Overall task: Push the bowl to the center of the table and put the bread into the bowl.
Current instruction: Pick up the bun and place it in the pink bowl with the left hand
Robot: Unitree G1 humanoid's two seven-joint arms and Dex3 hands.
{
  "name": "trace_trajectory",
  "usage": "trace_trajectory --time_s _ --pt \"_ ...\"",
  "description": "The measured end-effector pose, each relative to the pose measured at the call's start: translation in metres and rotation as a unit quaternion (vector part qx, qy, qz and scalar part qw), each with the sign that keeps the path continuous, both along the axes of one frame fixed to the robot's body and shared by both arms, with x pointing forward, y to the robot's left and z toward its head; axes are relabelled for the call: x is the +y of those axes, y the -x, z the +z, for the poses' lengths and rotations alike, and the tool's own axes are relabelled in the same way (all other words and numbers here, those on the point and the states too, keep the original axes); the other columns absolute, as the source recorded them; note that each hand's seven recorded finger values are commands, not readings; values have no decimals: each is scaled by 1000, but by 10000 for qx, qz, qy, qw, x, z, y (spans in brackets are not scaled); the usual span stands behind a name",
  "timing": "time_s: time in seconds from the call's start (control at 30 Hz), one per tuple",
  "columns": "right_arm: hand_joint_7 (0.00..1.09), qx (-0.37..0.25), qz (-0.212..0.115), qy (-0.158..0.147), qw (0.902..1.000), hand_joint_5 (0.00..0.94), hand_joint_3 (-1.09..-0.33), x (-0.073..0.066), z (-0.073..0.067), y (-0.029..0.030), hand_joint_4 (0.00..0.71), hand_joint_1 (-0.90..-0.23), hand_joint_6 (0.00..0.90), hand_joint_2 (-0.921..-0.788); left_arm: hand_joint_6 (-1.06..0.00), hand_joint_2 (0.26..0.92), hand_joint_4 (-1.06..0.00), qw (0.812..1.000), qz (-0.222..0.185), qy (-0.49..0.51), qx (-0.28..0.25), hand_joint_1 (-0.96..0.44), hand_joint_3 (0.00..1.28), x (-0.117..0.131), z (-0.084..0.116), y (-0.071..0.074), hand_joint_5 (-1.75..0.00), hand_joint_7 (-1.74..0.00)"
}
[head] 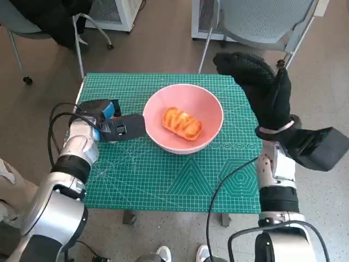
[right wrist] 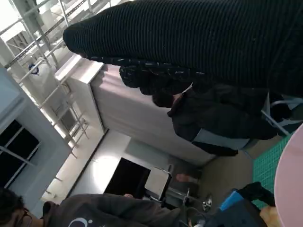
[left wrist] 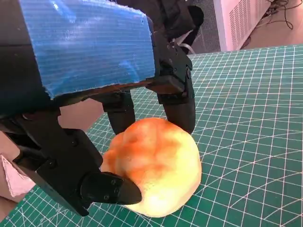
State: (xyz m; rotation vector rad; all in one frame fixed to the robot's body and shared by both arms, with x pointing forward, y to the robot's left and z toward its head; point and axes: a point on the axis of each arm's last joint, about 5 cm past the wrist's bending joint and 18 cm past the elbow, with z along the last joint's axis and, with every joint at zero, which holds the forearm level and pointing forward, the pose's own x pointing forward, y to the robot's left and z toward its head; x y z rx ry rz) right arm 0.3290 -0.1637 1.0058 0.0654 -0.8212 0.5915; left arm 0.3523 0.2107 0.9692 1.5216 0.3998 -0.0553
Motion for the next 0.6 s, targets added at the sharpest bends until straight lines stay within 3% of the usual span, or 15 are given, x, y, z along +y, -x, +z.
trace_trajectory --time_s 0.6 --pt "195 -7 -9 22 10000 1 -882 15 -12 -6 13 -735 -1 -921 -600 863 -785 9997 49 234 -17 1 145 46 46 -4 -1107 -1163"
